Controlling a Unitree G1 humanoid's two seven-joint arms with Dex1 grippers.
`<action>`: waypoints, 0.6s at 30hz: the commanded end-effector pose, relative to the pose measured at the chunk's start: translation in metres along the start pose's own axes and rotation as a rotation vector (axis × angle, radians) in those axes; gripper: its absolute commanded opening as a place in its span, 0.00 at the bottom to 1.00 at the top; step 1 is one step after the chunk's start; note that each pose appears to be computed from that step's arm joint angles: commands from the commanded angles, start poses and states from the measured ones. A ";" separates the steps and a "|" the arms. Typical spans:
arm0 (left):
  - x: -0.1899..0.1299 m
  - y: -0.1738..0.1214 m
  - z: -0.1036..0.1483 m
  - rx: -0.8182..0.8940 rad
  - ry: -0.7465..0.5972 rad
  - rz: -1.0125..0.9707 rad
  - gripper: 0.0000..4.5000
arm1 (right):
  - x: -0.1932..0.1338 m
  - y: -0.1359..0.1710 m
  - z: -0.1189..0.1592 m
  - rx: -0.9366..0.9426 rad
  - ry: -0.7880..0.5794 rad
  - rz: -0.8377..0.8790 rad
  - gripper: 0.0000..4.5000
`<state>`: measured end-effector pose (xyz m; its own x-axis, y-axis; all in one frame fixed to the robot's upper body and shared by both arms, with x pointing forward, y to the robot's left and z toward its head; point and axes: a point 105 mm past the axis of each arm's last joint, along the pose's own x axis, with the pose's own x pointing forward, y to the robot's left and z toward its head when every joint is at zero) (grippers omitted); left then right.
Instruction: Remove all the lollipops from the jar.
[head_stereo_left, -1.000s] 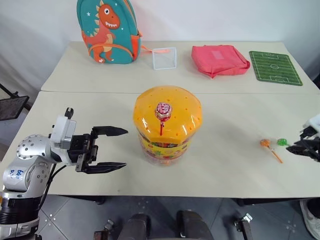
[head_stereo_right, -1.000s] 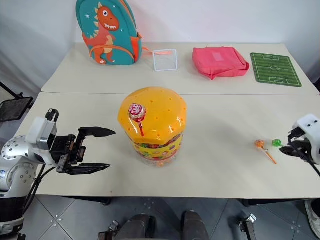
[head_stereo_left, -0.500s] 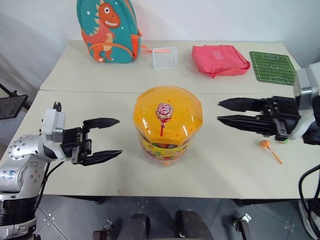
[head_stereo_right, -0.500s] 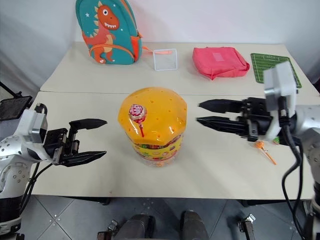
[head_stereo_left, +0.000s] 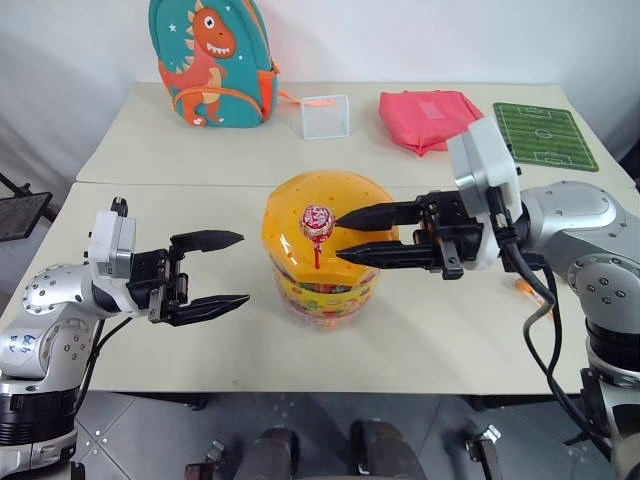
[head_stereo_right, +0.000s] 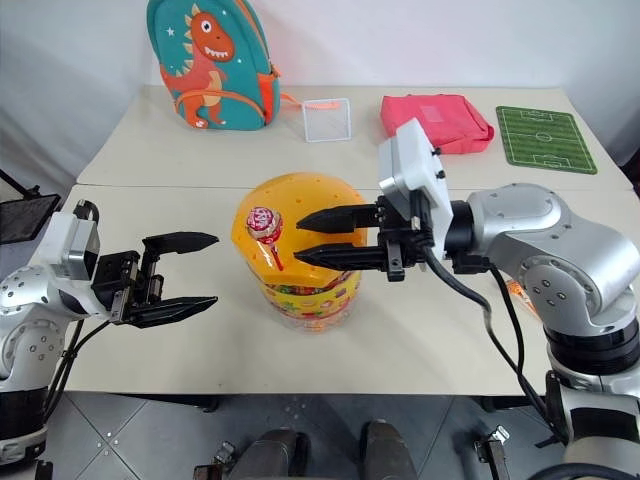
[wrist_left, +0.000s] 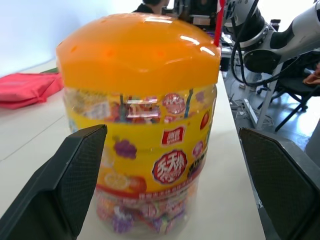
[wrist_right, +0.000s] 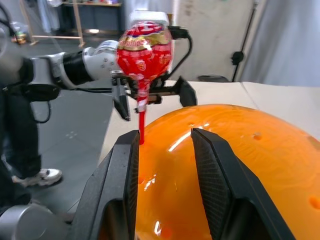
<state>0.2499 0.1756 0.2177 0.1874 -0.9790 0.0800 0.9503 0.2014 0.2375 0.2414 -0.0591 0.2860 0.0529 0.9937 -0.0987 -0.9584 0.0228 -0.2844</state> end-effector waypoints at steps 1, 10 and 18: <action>0.003 -0.001 0.005 0.021 -0.014 -0.020 1.00 | 0.007 0.014 0.002 -0.026 0.024 0.069 0.38; 0.006 0.002 0.002 0.018 -0.024 -0.031 1.00 | 0.007 0.019 0.003 -0.098 0.064 0.136 0.38; 0.008 0.004 0.001 0.021 -0.031 -0.035 1.00 | 0.016 0.008 0.005 -0.123 0.056 0.087 0.38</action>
<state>0.2569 0.1702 0.2158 0.1571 -0.9823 0.1024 0.9590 0.1765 0.2215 0.2312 -0.0448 0.2851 -0.0201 0.9840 -0.1769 -0.9214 -0.0869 -0.3789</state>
